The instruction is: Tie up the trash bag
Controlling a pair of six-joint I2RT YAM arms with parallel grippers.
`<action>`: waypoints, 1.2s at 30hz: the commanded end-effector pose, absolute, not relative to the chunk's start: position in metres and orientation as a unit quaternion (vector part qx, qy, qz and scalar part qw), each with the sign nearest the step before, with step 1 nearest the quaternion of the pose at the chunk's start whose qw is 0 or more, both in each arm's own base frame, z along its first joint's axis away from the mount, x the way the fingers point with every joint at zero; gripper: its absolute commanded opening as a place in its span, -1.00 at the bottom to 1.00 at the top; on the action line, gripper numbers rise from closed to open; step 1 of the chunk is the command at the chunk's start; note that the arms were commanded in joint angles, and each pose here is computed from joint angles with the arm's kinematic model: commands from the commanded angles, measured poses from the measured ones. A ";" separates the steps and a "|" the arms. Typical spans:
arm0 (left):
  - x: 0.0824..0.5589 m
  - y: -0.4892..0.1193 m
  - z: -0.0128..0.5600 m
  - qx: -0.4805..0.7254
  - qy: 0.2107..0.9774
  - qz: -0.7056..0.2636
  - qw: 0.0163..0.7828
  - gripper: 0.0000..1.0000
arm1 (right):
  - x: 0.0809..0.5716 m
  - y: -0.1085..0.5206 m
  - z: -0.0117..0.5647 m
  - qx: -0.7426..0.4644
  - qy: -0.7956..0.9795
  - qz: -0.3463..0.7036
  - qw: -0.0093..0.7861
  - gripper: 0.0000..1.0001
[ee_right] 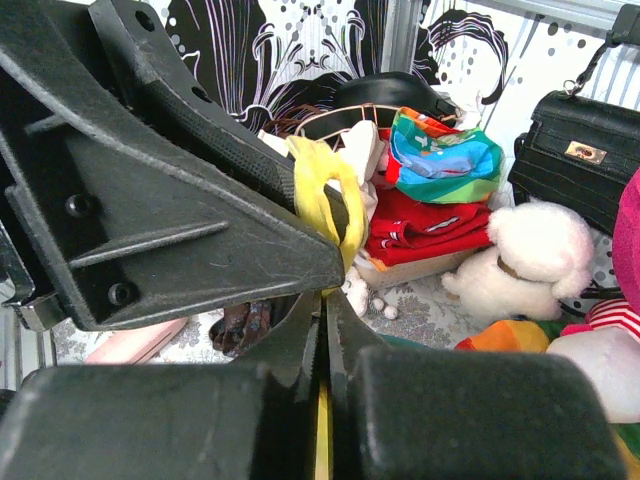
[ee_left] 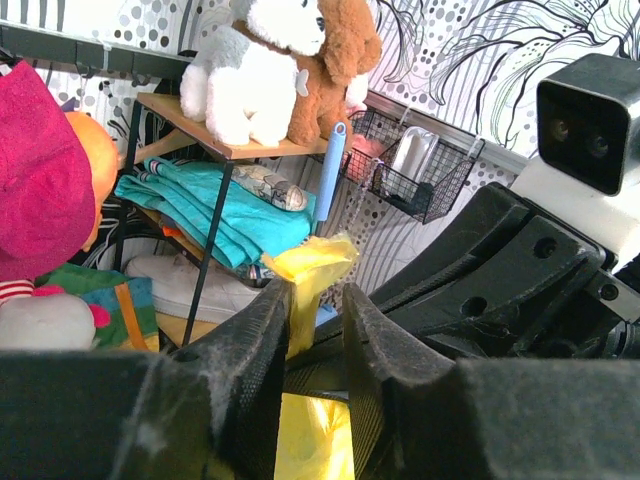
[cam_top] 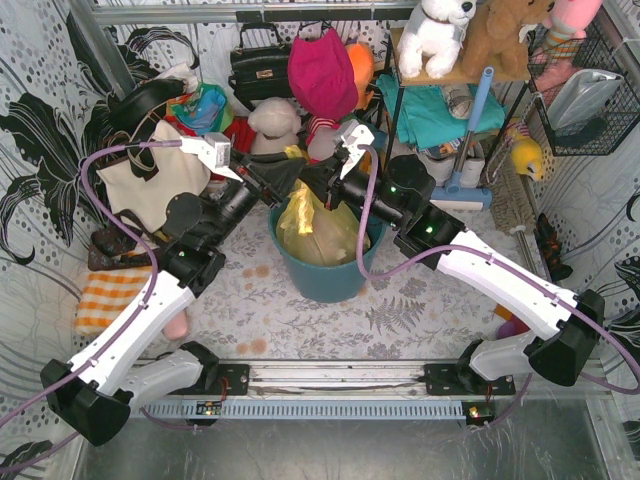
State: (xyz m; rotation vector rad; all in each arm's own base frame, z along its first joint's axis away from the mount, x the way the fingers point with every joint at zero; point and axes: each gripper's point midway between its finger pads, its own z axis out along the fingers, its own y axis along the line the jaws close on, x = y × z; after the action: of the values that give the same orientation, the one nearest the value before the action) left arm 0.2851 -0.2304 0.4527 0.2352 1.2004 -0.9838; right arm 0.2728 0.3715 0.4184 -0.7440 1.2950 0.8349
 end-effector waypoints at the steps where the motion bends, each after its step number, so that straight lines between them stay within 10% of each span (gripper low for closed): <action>1: 0.282 -0.228 0.472 0.108 0.513 -0.447 0.725 -0.36 | 0.263 0.368 0.437 -0.321 0.546 0.387 0.670 -1.00; 6: 0.283 -0.227 0.472 0.110 0.511 -0.442 0.729 -0.51 | 0.262 0.369 0.437 -0.322 0.546 0.388 0.669 -1.00; 12: 0.283 -0.229 0.476 0.114 0.506 -0.444 0.731 -0.09 | 0.262 0.369 0.436 -0.321 0.546 0.390 0.668 -1.00; 24: 0.287 -0.230 0.481 0.119 0.500 -0.438 0.737 -0.97 | 0.261 0.369 0.435 -0.322 0.546 0.391 0.667 -1.00; 29: 0.286 -0.227 0.483 0.118 0.496 -0.431 0.744 -1.00 | 0.260 0.367 0.437 -0.319 0.552 0.392 0.664 -1.00; 36: 0.286 -0.224 0.484 0.115 0.495 -0.427 0.748 -1.00 | 0.250 0.346 0.447 -0.275 0.617 0.402 0.618 -0.19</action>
State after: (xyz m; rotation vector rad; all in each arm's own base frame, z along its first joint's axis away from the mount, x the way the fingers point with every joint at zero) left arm 0.2944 -0.2348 0.4487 0.2559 1.1993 -0.9551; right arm 0.2668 0.3676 0.4113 -0.7277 1.3764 0.8713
